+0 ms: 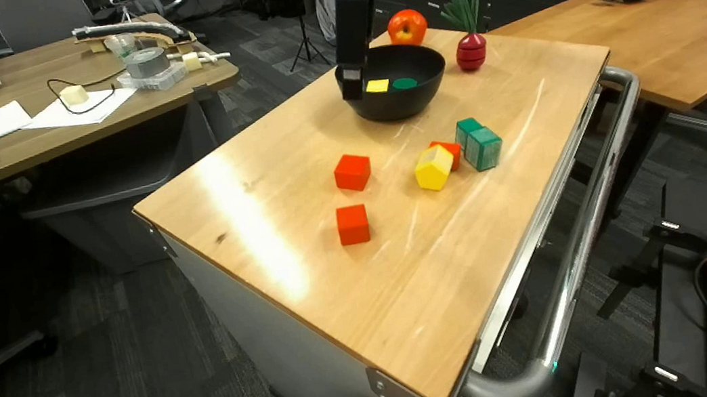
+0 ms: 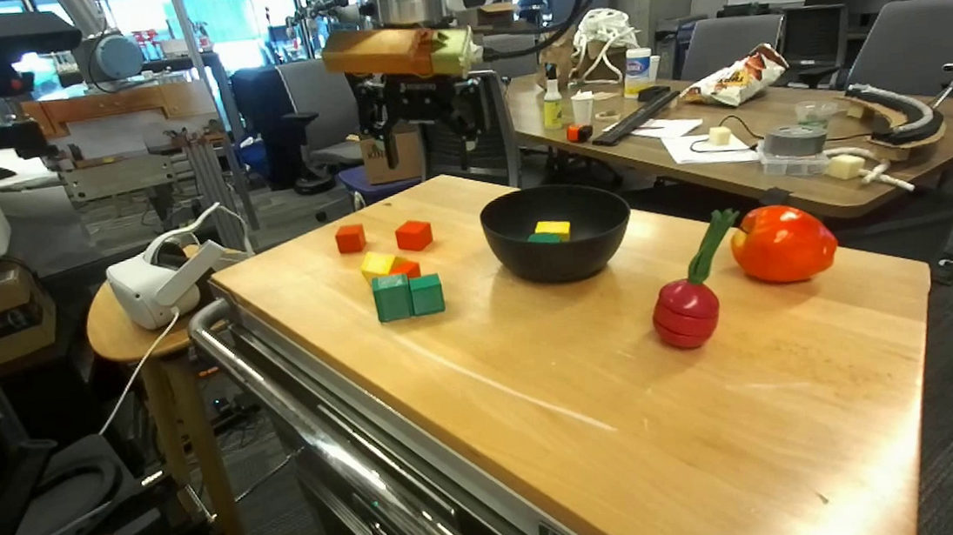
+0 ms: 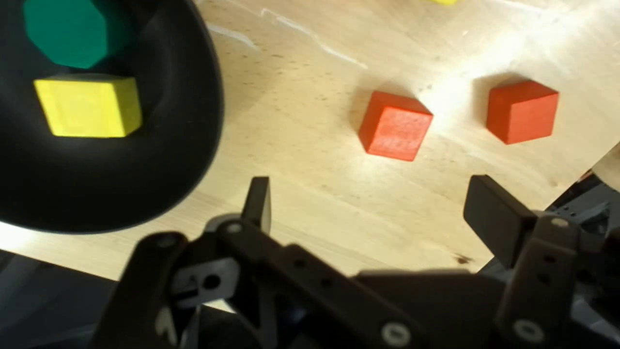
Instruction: Move the apple to the top right corner of the countertop, place all the blocks inside the black bowl, put the radish in the bowl
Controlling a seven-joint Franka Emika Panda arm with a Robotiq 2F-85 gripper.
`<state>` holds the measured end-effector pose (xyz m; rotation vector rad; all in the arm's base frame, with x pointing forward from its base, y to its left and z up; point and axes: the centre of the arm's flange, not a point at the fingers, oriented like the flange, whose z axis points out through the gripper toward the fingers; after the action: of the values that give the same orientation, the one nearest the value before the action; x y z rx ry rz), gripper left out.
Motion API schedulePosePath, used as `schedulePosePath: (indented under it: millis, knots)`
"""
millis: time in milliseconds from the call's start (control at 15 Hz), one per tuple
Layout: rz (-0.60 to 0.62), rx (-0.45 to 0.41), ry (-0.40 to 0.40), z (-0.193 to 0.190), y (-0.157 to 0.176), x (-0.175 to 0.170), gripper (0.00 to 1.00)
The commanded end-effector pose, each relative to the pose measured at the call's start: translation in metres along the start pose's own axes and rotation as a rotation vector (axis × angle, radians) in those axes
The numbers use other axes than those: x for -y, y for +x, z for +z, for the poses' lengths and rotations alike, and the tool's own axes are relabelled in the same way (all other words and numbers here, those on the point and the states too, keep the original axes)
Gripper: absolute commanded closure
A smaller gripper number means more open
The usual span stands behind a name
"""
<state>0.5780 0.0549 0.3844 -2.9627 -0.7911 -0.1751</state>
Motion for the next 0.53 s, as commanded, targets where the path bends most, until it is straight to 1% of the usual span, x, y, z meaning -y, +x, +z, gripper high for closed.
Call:
schedulePosePath:
  millis: [0,67,200,267,467]
  knots:
    - [-0.045,0.031,-0.076,0.004,0.010,0.041,0.00]
    - [-0.040,0.026,-0.024,0.007,0.007,0.024,0.00]
    - [-0.051,0.042,-0.047,0.010,0.011,0.039,0.00]
    - [-0.053,0.043,-0.049,0.010,0.012,0.041,0.00]
    - [-0.060,0.044,-0.023,0.030,0.021,0.044,0.00]
